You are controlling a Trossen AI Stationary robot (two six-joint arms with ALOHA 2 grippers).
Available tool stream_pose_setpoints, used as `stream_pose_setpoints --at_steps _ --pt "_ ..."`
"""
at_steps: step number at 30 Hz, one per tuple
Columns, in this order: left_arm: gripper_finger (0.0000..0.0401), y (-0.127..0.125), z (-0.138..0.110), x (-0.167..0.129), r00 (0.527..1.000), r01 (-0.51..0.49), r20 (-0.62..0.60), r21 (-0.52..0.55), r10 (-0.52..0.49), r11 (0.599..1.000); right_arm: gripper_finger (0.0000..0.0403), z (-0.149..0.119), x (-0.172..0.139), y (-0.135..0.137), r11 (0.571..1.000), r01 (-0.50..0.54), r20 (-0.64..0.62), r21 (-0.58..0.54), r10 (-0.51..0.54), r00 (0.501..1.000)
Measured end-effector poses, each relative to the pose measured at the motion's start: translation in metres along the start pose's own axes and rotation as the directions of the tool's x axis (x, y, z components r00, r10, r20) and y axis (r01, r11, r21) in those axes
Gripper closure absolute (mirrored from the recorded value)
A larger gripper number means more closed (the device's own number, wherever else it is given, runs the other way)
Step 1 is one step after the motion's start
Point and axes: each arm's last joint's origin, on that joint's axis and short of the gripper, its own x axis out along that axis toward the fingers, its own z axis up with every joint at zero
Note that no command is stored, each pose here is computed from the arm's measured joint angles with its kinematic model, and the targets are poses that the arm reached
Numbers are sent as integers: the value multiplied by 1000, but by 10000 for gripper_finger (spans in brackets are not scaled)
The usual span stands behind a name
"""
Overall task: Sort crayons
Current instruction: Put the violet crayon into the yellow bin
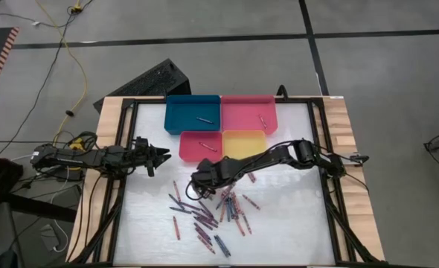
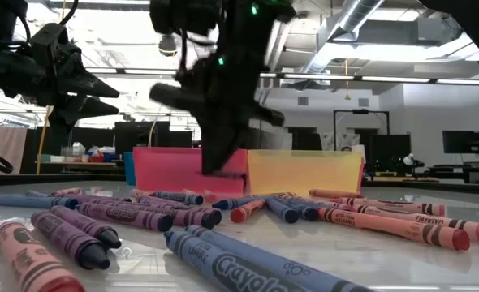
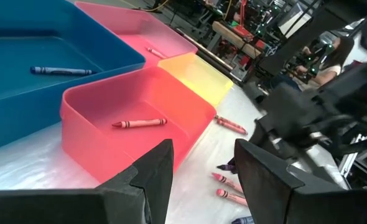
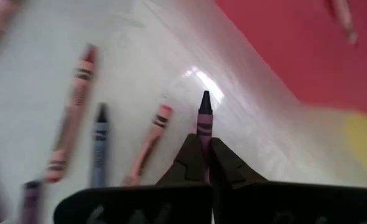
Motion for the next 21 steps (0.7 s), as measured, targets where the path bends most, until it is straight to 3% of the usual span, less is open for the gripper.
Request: stream_pose_setpoints --at_steps 6,11,16,21 --pt "241 0 0 0 1000 4 -2 -4 -4 1000 402 21 -31 -4 994 0 -20 -113 -2 1000" --pt "241 0 0 0 1000 4 -2 -4 -4 1000 402 39 -57 -23 975 83 -38 -205 -93 995" --pt "241 0 0 0 1000 7 -5 -4 -7 1000 402 57 -88 -60 919 263 -67 -295 -294 953" --pt "241 0 0 0 1000 13 -9 -4 -13 1000 402 72 -98 -78 856 254 -32 -450 -300 953"
